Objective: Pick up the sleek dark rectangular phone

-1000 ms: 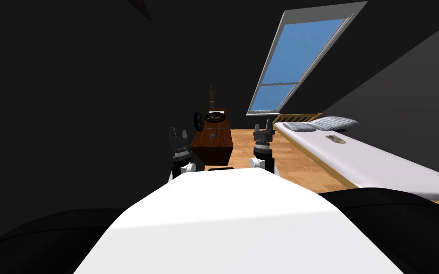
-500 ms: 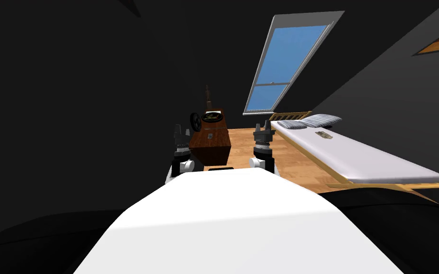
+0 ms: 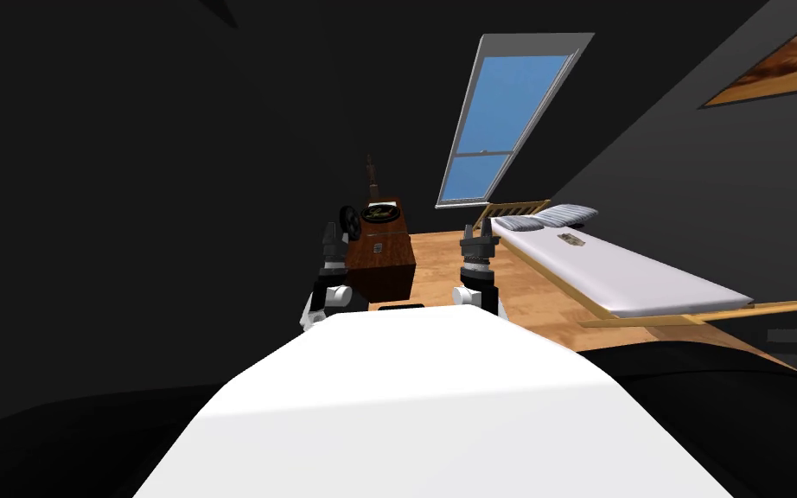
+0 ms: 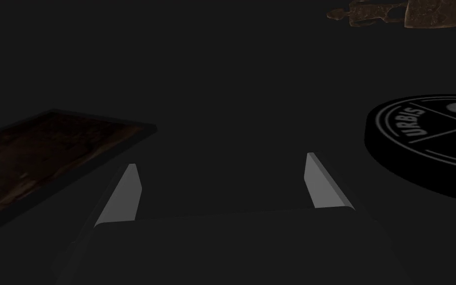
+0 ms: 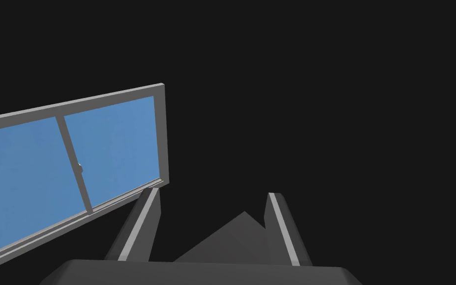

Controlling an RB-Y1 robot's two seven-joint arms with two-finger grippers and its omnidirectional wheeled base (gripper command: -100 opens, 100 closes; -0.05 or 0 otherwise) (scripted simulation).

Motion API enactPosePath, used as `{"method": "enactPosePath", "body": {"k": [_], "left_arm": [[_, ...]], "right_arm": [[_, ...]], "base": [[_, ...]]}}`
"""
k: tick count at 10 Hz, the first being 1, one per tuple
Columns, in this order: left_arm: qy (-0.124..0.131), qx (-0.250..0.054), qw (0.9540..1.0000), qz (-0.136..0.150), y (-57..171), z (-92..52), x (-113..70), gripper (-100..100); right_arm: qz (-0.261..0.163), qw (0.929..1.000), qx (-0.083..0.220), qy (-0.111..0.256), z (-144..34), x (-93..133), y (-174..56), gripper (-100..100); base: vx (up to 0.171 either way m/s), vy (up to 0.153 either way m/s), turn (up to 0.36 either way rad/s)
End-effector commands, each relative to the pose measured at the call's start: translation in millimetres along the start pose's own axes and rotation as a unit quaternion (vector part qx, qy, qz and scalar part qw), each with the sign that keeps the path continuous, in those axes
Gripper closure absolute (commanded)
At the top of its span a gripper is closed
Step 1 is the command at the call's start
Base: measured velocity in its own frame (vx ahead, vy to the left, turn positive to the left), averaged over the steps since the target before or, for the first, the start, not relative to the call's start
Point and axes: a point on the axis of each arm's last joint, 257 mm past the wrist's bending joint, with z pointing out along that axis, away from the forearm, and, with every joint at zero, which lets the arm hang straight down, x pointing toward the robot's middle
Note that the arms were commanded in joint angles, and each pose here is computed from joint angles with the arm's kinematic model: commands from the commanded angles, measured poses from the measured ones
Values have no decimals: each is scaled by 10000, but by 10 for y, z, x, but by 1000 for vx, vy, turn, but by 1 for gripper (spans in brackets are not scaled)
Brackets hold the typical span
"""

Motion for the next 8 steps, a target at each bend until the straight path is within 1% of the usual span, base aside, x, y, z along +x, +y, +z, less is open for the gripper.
{"method": "enactPosePath", "body": {"k": [1, 2, 3, 4, 5, 6, 7, 8], "left_arm": [[59, -152, 9999, 15, 83, 38, 28, -100], [156, -252, 9996, 29, 153, 123, 59, -100], [167, -331, 9993, 30, 194, 121, 65, -100], [271, -420, 9987, 52, 260, 208, 99, -100], [288, -525, 9982, 54, 314, 203, 107, -100], [401, -624, 9972, 85, 385, 289, 145, -100], [420, -734, 9964, 89, 441, 281, 154, -100], [538, -816, 9951, 131, 504, 368, 192, -100]], "right_arm": [[0, 10000, 0, 0, 0, 0, 0, 0], [0, 10000, 0, 0, 0, 0, 0, 0], [0, 10000, 0, 0, 0, 0, 0, 0], [0, 10000, 0, 0, 0, 0, 0, 0], [0, 10000, 0, 0, 0, 0, 0, 0], [0, 10000, 0, 0, 0, 0, 0, 0], [0, 10000, 0, 0, 0, 0, 0, 0], [-1, 10000, 0, 0, 0, 0, 0, 0]], "base": [[-9, -4, -61], [-10, -5, -130], [-8, -2, -56], [-11, -5, -112], [-8, -2, -62], [-9, -4, -131], [-8, -1, -61], [-8, -5, -95]]}}
